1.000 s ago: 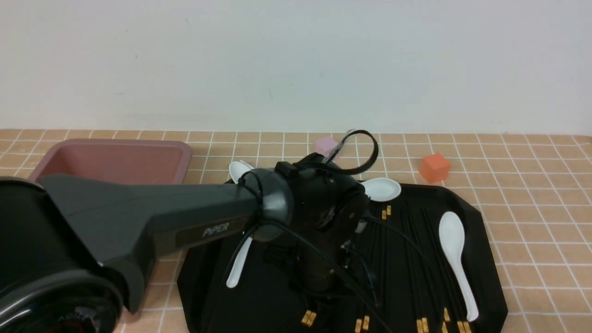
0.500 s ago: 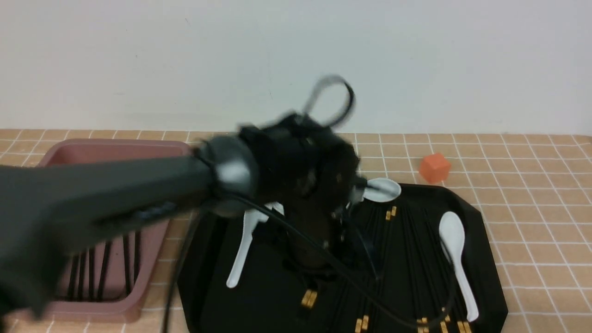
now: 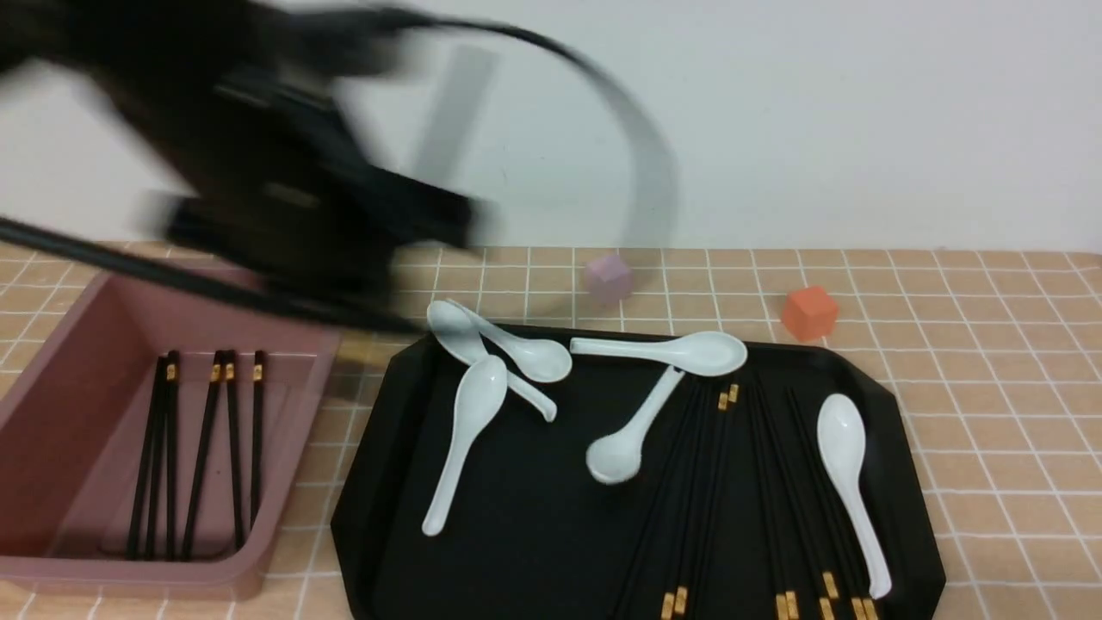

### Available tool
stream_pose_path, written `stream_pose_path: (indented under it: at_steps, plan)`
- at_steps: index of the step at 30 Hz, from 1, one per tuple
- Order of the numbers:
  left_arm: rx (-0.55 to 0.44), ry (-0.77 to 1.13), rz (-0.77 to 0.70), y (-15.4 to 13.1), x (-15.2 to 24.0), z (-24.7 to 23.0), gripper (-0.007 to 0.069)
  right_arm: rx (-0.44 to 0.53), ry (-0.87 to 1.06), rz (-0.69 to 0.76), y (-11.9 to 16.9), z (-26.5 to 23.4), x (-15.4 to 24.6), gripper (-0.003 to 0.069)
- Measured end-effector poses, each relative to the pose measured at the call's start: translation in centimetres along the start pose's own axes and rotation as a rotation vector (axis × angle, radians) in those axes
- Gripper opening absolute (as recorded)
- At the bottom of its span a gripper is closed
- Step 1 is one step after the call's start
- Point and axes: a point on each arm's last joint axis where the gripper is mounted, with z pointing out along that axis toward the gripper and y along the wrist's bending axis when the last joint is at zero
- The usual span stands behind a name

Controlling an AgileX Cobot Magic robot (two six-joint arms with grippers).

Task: On brown tablecloth take chopsticks from black tray and put them in box.
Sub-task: 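Place the chopsticks into the pink bin with the left gripper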

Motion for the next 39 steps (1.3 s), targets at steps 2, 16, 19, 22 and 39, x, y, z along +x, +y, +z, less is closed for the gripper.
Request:
stream_pose_path:
  at_steps: [2,16,19,22,39]
  plan:
    - [-0.079,-0.016,-0.065,3.3,-0.2,-0.5,0.0120,0.000,0.000,0.000,0.0,0.0,0.0,0.0240]
    - [-0.236,0.118,-0.319,15.2,3.5,9.9,0.0120,0.000,0.000,0.000,0.0,0.0,0.0,0.0240]
    - [-0.230,0.140,-0.316,15.4,3.3,12.1,0.0120,0.000,0.000,0.000,0.0,0.0,0.0,0.0240]
    - [-0.230,0.151,-0.300,15.7,3.2,14.2,0.0120,0.000,0.000,0.000,0.0,0.0,0.0,0.0240]
    - [-0.223,0.149,-0.274,16.0,2.9,16.8,0.0286,0.000,0.000,0.000,0.0,0.0,0.0,0.0240]
